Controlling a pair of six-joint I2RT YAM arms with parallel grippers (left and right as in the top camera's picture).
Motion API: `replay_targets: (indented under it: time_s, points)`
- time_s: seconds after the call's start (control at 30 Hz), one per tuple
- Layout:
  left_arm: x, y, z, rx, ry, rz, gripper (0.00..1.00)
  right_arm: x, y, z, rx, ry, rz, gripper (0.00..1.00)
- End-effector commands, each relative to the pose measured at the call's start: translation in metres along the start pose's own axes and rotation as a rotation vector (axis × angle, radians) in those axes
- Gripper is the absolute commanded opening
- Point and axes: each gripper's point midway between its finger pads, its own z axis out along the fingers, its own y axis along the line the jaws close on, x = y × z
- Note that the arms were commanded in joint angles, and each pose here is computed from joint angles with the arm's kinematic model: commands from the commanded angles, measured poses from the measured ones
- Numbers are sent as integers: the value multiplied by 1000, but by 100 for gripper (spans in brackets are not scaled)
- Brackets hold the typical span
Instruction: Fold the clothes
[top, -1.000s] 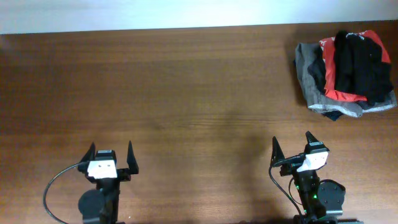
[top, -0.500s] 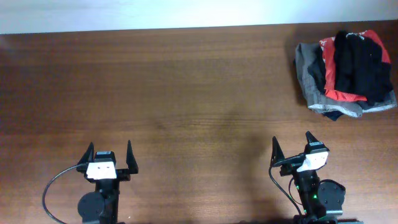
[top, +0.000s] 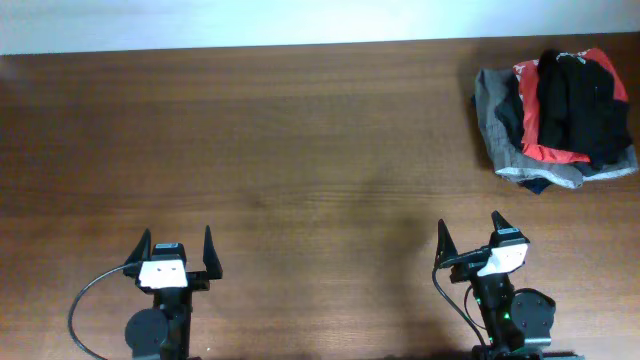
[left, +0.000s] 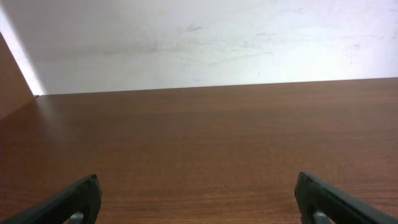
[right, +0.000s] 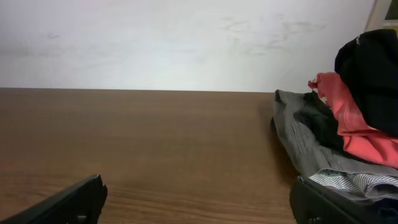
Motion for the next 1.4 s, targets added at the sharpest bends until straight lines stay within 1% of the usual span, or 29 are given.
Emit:
replay_targets:
  time_s: [0.0,1.37]
  points:
    - [1,3,-1,-13,1,-7,99,2,0,0,-2,0,12,99]
    - [1,3,-1,-13,1,-7,99,2,0,0,-2,0,12,99]
